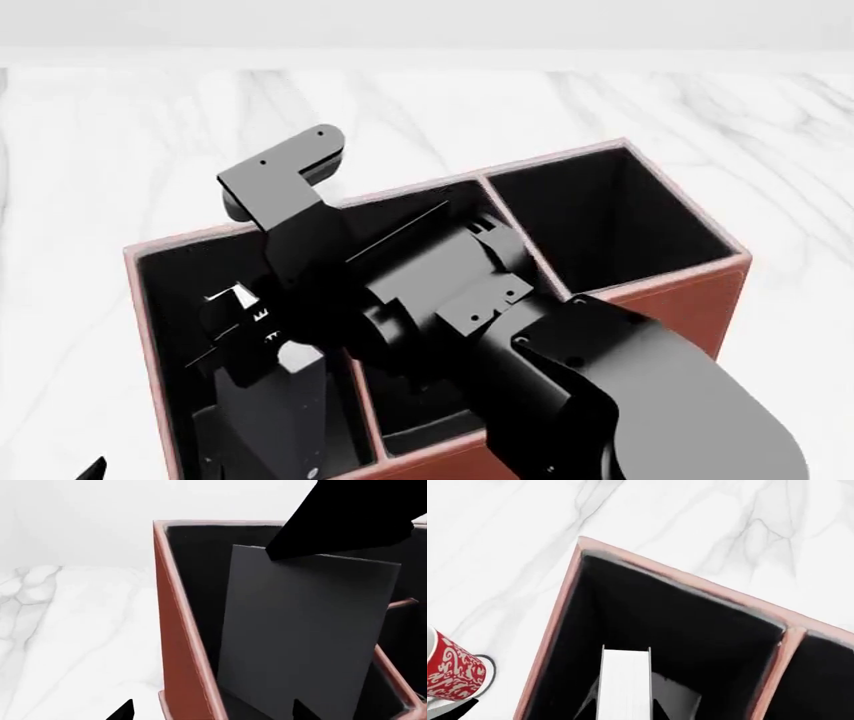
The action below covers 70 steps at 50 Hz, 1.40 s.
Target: Pick up the book and place it in the left compartment of the caddy.
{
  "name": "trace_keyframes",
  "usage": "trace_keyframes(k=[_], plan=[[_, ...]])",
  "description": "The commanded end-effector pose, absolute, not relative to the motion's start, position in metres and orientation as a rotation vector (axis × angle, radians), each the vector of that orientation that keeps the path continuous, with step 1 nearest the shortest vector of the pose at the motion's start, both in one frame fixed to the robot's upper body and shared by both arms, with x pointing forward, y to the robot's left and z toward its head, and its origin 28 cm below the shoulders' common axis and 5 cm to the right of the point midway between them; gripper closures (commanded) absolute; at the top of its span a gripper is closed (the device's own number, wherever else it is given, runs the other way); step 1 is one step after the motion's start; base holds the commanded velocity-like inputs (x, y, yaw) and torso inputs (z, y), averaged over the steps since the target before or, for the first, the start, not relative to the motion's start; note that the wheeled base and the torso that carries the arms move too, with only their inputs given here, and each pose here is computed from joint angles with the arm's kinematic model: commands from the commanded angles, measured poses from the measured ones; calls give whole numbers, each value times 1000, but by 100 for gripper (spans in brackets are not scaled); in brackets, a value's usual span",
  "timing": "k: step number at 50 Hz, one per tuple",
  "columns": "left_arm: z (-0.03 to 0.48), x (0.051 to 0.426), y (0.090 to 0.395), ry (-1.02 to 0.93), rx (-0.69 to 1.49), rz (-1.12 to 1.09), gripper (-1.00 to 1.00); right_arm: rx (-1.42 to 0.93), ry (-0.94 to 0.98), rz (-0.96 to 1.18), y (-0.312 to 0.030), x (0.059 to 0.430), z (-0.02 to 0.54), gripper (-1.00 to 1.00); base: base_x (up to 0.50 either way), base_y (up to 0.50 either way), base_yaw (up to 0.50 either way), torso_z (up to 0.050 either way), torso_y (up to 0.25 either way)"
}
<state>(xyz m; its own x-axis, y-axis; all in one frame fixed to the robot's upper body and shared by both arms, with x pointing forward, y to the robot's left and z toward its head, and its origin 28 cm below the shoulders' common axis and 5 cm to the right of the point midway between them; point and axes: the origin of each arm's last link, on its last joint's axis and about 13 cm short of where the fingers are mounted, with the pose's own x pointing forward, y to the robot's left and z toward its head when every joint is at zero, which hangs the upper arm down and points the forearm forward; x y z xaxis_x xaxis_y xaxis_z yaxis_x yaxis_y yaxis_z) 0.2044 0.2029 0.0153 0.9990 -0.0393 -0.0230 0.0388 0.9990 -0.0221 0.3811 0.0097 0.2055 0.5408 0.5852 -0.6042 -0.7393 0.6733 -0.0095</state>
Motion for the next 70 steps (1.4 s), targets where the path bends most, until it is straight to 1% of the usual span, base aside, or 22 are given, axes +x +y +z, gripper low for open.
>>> trace_keyframes(k=[1,15,27,35,36,66,70], plan=[[15,204,203,24,-23,-39,-100,-270,583,815,11,382,209,100,0,0,0,0,0],[16,204,203,24,-23,-39,-100,-274,589,813,10,382,203,100,0,0,0,0,1],[16,205,203,26,-23,-40,-100,-335,581,820,11,381,194,100,0,0,0,1,1],[15,204,203,26,-23,-42,-100,-306,595,820,10,381,194,100,0,0,0,0,1],[15,204,203,26,-22,-43,-100,-290,610,813,9,380,193,-100,0,0,0,0,0],[15,204,203,25,-22,-45,-100,-301,581,818,10,382,200,-100,0,0,0,0,0],[15,204,203,26,-22,-44,-100,-275,570,807,8,386,216,-100,0,0,0,0,0]])
